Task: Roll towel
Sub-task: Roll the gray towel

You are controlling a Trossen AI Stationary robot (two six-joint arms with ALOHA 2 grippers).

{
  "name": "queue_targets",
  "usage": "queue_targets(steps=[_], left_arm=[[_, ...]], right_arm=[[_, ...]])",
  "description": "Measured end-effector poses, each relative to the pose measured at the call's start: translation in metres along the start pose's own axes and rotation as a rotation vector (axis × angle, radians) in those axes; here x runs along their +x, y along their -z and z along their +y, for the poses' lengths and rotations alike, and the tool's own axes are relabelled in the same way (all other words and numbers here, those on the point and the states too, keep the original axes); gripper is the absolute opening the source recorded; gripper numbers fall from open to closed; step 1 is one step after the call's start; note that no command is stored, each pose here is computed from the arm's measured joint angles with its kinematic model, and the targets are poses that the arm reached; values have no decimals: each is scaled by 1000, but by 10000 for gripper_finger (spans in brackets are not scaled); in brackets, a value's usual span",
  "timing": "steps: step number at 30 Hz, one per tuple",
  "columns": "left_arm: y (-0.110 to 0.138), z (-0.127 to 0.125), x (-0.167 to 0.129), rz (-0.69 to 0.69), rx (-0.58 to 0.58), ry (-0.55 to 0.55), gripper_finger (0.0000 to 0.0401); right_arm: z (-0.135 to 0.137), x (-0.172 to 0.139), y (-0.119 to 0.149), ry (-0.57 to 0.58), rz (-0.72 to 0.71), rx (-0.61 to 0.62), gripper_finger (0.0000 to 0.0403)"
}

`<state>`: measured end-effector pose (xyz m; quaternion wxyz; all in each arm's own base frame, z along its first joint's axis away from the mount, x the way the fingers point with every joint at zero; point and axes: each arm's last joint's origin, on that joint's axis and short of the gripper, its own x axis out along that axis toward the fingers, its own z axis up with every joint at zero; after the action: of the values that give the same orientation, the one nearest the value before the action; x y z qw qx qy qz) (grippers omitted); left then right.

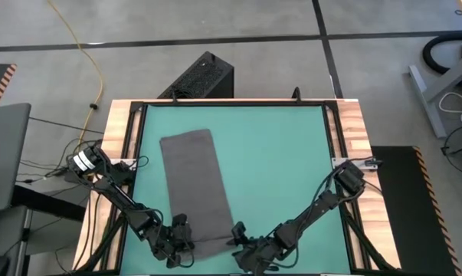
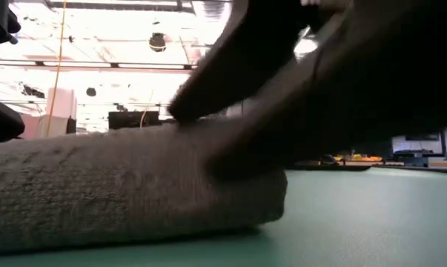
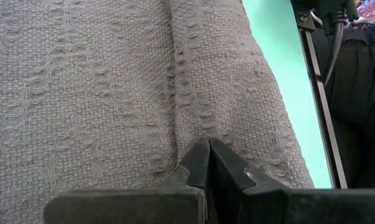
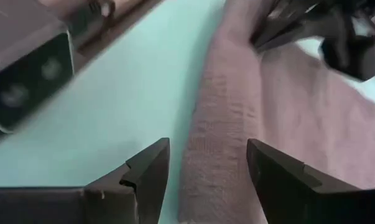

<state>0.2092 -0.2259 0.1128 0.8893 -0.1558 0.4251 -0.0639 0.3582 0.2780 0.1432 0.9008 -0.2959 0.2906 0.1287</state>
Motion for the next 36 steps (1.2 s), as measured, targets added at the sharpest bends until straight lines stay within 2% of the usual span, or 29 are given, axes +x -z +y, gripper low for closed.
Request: queue_targets(steps=[7, 12, 15, 19, 23, 24, 27, 30, 36], left_arm=[[0, 0, 0, 7, -2, 7, 0], [-1, -3, 0, 1, 25, 39, 0], [-3, -6, 0, -10, 56, 84, 0], [-7, -8, -6, -14, 64, 102, 0], [-15, -11, -22, -36, 90, 122, 0], [-18, -12, -27, -52, 92, 123, 0], [-23, -11, -38, -84, 87, 97, 0], [-27, -12, -40, -127, 93, 99, 0], [-32, -13, -27, -184, 100, 130, 0]], right_arm=[[-1, 18, 17, 22, 75, -24, 240], [-11, 25, 23, 34, 105, 13, 232], [-20, 29, 26, 40, 122, 56, 204], [-27, 32, 30, 12, 138, 108, 127], [-33, 32, 29, -74, 147, 190, 38], [-35, 31, 28, -99, 148, 213, 33], [-42, 28, 22, -168, 156, 318, 33], [-52, 27, 17, -291, 178, 428, 42], [-69, 29, 16, -476, 196, 622, 49]])
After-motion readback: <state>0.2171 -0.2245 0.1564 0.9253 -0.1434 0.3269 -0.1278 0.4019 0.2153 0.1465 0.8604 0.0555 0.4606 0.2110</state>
